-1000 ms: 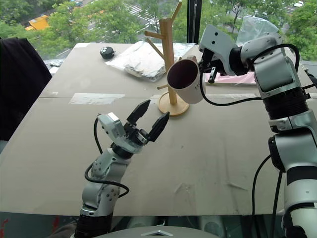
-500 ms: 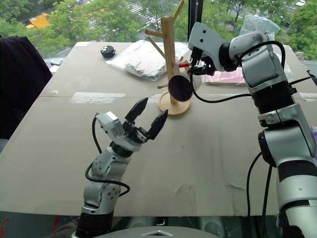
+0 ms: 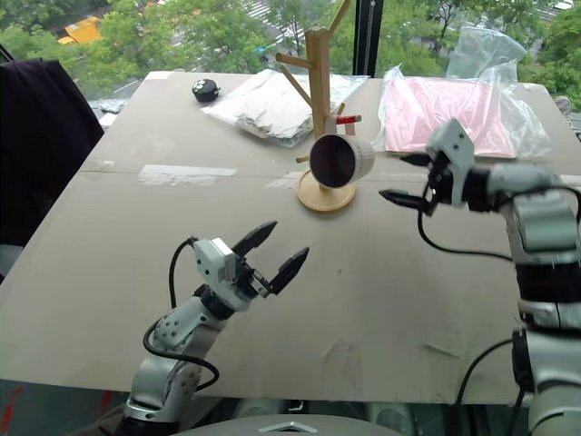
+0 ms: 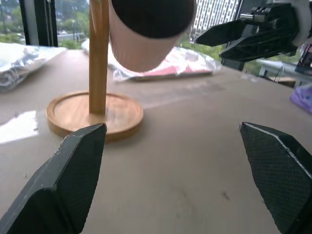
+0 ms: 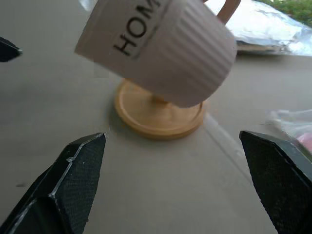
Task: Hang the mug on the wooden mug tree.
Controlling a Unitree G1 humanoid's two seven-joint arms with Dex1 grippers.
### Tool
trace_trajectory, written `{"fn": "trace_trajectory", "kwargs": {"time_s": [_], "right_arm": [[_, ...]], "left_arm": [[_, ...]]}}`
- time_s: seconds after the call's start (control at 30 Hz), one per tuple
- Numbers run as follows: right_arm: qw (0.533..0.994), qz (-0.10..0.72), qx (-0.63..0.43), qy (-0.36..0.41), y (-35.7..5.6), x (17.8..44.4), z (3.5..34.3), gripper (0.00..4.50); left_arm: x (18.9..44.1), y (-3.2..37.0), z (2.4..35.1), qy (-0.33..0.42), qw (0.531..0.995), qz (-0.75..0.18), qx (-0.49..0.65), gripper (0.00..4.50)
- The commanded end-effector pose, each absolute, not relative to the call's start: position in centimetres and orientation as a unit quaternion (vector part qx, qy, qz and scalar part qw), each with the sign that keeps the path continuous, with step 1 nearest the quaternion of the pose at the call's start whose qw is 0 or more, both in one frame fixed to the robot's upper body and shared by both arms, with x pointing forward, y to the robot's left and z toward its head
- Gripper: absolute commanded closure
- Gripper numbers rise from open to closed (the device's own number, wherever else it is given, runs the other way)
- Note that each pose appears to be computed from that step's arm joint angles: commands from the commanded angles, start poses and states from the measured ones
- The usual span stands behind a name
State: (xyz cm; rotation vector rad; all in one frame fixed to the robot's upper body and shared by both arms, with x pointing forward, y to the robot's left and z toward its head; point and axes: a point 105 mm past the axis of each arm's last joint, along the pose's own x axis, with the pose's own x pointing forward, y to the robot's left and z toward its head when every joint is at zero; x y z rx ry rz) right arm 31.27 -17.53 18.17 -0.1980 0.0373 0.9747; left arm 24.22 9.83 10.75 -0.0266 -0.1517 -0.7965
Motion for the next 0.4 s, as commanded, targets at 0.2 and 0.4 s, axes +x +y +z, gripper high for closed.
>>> {"fn": "trace_trajectory", "kwargs": {"time_s": [0.2, 0.4], "right_arm": [[0.918, 0.391, -0.067, 0.002, -19.2, 25.2, 12.9, 0.06], [0.930, 0.362, -0.064, 0.019, -20.1, 23.5, 9.2, 0.06]], "left_arm": [[22.3, 12.2, 7.6, 0.025, 0.928, -0.372, 0.015, 0.00], [22.4, 13.4, 6.0, 0.056, 0.933, -0.354, 0.033, 0.00]]}}
